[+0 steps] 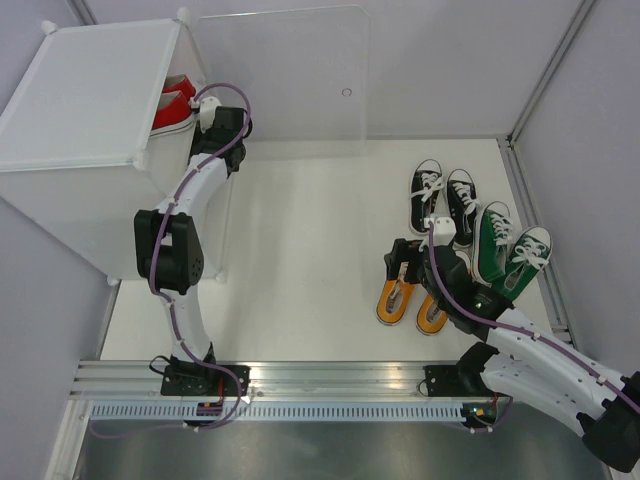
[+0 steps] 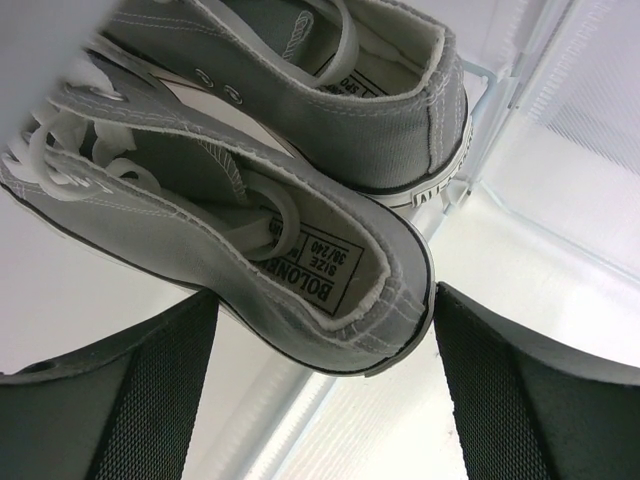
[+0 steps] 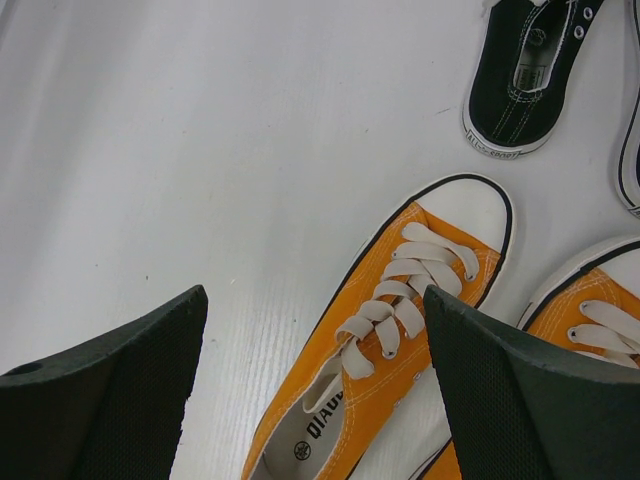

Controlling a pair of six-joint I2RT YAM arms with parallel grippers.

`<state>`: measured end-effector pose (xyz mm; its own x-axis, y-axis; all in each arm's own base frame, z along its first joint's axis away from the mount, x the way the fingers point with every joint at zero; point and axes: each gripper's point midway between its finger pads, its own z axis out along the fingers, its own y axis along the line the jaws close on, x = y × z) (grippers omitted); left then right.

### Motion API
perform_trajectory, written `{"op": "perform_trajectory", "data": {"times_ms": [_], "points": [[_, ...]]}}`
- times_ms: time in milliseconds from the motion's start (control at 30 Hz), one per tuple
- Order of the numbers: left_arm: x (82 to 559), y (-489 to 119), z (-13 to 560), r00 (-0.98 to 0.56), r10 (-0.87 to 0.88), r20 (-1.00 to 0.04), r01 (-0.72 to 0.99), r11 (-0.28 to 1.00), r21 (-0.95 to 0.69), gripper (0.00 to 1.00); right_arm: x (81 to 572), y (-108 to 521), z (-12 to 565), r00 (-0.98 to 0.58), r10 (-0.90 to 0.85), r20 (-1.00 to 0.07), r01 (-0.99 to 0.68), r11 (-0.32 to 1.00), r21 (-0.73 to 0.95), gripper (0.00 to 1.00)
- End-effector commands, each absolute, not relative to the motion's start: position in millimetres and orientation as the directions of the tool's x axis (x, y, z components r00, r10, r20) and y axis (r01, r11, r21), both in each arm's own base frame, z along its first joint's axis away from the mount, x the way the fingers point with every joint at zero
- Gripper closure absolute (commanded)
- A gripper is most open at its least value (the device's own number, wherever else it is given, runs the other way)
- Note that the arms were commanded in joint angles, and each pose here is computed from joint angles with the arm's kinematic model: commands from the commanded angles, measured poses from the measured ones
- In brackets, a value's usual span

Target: Place and organize the shoes in the shoe cabinet

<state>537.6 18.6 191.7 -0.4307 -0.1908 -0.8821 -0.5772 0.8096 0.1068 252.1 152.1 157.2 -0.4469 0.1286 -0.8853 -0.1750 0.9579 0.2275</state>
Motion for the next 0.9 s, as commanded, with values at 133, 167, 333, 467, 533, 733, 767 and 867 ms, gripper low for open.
{"op": "perform_trajectory", "data": {"times_ms": [133, 167, 333, 467, 533, 733, 767, 867], "points": [[527, 64, 179, -0.388, -0.244, -0.889, -0.664, 0.743, 0.087, 0.07, 254, 156, 159, -0.43, 0.129, -0.893, -0.191, 0.954, 0.229, 0.08], [523, 66, 178, -0.391, -0.244, -0.888, -0.671, 0.735, 0.094, 0.07, 254, 157, 158, -0.434, 0.126, -0.892, -0.194, 0.954, 0.229, 0.08], [512, 79, 184, -0.389, -0.221, -0.894, -0.711, 0.69, 0.139, 0.07, 254, 157, 159, -0.432, 0.128, -0.893, -0.195, 0.953, 0.231, 0.09], [513, 87, 193, -0.368, -0.226, -0.902, -0.729, 0.672, 0.129, 0.06, 254, 157, 159, -0.432, 0.128, -0.893, -0.193, 0.954, 0.23, 0.09], [515, 89, 201, -0.349, -0.228, -0.909, -0.735, 0.668, 0.115, 0.06, 254, 157, 159, -0.432, 0.126, -0.893, -0.194, 0.954, 0.228, 0.09], [524, 99, 210, -0.34, -0.207, -0.917, -0.748, 0.65, 0.131, 0.0, 254, 157, 158, -0.433, 0.127, -0.893, -0.193, 0.954, 0.23, 0.09], [524, 100, 212, -0.337, -0.208, -0.918, -0.751, 0.648, 0.128, 0.0, 254, 157, 158, -0.432, 0.126, -0.893, -0.194, 0.954, 0.228, 0.09], [529, 96, 211, -0.339, -0.224, -0.914, -0.729, 0.677, 0.105, 0.0, 254, 157, 158, -0.432, 0.126, -0.893, -0.194, 0.954, 0.228, 0.09]]}}
